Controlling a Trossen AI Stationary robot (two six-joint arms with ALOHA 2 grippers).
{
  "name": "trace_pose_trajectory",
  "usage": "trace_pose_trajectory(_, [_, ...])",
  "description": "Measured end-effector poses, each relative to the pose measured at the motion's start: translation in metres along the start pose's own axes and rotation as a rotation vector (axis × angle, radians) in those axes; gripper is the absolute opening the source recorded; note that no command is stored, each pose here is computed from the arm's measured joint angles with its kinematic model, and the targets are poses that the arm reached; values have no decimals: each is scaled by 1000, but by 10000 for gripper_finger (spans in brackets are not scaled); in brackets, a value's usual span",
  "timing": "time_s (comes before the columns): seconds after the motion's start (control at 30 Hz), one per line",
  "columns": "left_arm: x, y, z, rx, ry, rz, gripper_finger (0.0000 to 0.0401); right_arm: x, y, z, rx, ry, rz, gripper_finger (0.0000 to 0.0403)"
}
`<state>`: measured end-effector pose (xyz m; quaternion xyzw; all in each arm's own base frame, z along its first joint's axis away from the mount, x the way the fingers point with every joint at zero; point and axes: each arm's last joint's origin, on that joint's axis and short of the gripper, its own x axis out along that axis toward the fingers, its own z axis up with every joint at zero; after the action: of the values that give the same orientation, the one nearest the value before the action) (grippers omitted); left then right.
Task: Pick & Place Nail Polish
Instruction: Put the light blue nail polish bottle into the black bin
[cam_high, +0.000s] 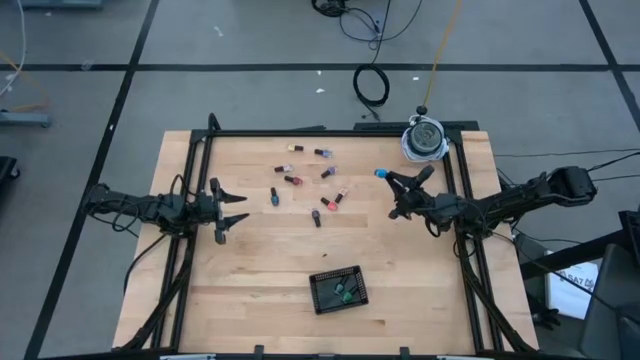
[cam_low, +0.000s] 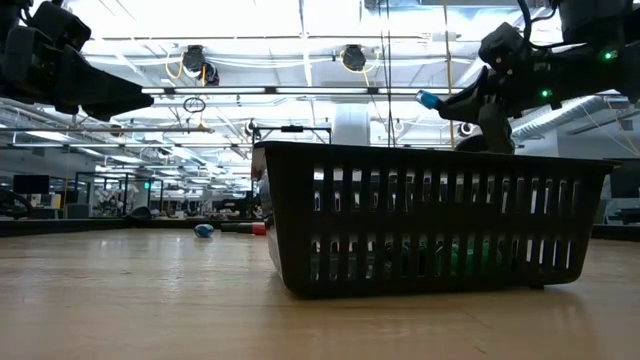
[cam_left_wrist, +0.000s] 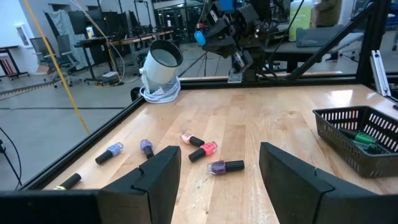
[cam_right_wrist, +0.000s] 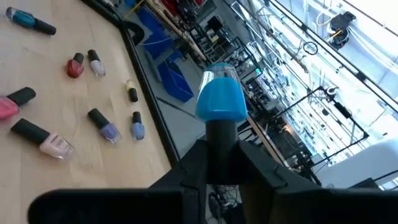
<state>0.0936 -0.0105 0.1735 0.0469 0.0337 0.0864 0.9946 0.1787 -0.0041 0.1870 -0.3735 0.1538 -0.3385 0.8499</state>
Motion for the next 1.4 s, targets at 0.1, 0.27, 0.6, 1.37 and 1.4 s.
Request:
trace_pose_trajectory(0.1, [0,0,0,0,0,0,214,0,0,0,59,-12,13,49])
trace_pose_trajectory(0.27, [0,0,0,0,0,0,214,4,0,1,233,-117,128,49])
trace_pose_trajectory(0.6, [0,0,0,0,0,0,214,19,-7,-8,644,-211,384,49])
trace_pose_trajectory(1.37, [0,0,0,0,0,0,214,-21,-32,34,837,-1006,1370,49])
trace_pose_trajectory(1.4, [0,0,0,0,0,0,214,-25,-34,36,840,-1048,1376,49])
